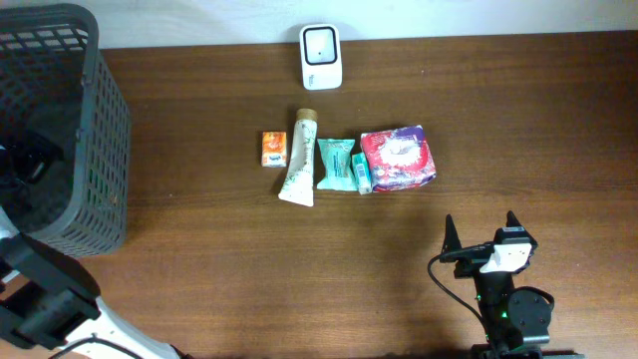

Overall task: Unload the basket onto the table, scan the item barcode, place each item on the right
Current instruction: 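Grasp the green-lidded jar in the basket with the left gripper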

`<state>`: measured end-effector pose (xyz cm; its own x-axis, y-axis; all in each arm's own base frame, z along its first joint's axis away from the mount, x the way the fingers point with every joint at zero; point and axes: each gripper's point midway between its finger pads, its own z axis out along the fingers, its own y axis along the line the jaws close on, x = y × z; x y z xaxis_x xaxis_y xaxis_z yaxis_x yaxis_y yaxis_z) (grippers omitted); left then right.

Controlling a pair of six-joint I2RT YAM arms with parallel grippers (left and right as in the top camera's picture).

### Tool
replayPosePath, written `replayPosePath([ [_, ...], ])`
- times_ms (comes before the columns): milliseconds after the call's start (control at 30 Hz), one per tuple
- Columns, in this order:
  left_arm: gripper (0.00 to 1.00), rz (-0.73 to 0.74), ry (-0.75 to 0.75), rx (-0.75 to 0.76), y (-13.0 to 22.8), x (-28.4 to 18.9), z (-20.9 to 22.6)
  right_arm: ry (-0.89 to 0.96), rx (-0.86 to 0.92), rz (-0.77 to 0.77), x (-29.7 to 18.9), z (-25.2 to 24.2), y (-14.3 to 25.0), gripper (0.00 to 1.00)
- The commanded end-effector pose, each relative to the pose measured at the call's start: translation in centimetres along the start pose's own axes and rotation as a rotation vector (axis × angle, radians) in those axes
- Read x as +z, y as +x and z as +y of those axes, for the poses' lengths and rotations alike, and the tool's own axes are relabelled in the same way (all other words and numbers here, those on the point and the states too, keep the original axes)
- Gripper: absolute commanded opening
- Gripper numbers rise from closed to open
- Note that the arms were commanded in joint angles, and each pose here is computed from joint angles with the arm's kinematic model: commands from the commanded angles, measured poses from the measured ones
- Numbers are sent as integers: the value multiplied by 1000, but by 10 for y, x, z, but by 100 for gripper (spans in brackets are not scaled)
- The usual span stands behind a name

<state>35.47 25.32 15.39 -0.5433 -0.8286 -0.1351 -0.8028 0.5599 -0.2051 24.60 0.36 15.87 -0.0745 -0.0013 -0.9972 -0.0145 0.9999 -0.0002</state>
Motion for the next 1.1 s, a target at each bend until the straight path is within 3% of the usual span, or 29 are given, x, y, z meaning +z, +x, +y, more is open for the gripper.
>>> replayPosePath([
  [0,99,73,18,12,7,21,-3,0,5,5,0,0,3,99],
  [333,100,208,-25,120,36,73,-33,0,5,5,0,0,3,99],
  [500,79,197,-147,142,36,73,-17,0,5,5,0,0,3,99],
  [567,82,209,-151,141,39,72,-16,0,5,5,0,0,3,99],
  [600,89,227,-157,140,45,75,-13,0,5,5,0,0,3,99],
  [700,91,272,-174,135,58,91,-4,0,5,5,0,0,3,99],
  [767,70,270,-173,135,58,91,-4,0,5,5,0,0,3,99],
  [800,66,266,-181,136,57,91,-3,0,5,5,0,0,3,98],
  [900,58,230,-192,153,43,66,-6,0,5,5,0,0,3,99],
  [1067,56,-34,-100,167,-3,-59,-40,0,5,5,0,0,3,99],
])
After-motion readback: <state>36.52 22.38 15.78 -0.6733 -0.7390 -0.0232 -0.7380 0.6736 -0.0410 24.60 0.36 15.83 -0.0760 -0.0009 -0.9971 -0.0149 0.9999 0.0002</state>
